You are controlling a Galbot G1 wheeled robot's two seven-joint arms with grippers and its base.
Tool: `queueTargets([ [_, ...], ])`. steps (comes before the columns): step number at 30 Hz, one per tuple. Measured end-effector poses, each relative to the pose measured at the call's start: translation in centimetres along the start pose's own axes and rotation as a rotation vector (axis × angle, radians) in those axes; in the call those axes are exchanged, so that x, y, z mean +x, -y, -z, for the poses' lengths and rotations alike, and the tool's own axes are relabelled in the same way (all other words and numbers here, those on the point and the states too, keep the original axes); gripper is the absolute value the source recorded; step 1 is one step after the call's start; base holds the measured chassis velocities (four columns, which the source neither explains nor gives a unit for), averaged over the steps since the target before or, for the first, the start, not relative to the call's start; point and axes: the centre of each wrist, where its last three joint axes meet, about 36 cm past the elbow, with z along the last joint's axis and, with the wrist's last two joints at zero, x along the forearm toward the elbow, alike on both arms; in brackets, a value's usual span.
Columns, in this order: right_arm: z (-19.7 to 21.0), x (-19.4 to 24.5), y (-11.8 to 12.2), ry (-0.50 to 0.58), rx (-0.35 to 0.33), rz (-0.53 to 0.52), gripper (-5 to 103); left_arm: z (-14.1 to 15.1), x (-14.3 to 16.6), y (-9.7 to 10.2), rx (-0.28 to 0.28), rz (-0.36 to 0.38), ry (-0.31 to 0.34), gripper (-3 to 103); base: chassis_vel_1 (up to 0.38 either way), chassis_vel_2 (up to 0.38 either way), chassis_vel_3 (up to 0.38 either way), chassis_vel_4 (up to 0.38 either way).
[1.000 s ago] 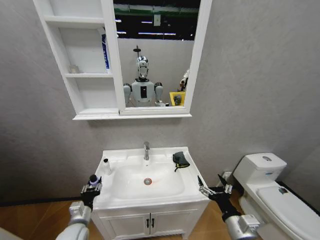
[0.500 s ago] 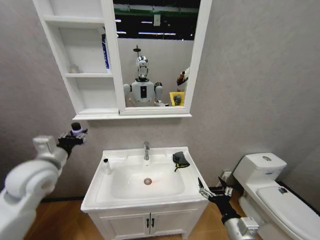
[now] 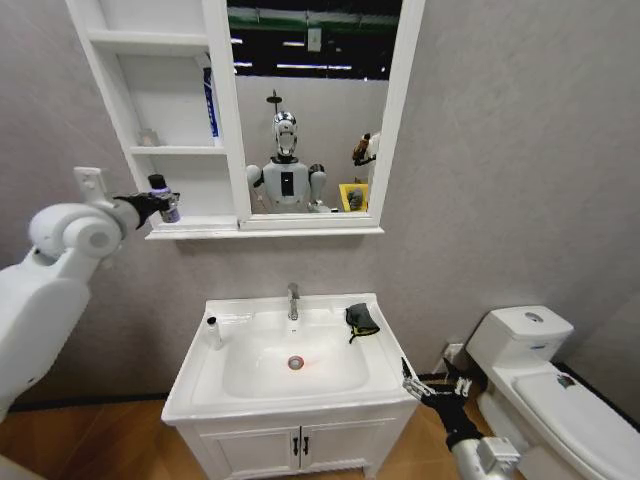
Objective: Move facial cleanser and shampoo from washbasin to cabinet, then wipe washbasin with towel.
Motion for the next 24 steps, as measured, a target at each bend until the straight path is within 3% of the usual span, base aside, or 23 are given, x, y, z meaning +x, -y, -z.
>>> queueTargets([
  [7,-0.4,0.6,0.5,-0.004,-0.001,-0.028,100,0.0,-3.8,0.0,0.025,0.028,-0.010,43,0.000,0.000,0.000,0.000],
  [10,-0.3,0.6,0.9,0.002,0.002,-0.043,100,-1.2,-6.0,0.4,0.046,0.029,-0.053,43,0.000,0.000,0.000,0.000],
  [20,0.0,1.0,1.7,0.006,0.003,-0.056,100,-2.6,-7.8,1.7,0.039,0.038,-0.072,43,0.000,0.000,0.000,0.000],
  [23,0.1,1.1,1.8,0.010,0.002,-0.059,100,-2.5,-8.1,1.8,0.026,0.057,-0.055,60,0.000,0.000,0.000,0.000],
  [24,0.1,1.1,1.8,0.010,0.002,-0.059,100,-2.5,-8.1,1.8,0.026,0.057,-0.055,60,0.000,0.000,0.000,0.000],
])
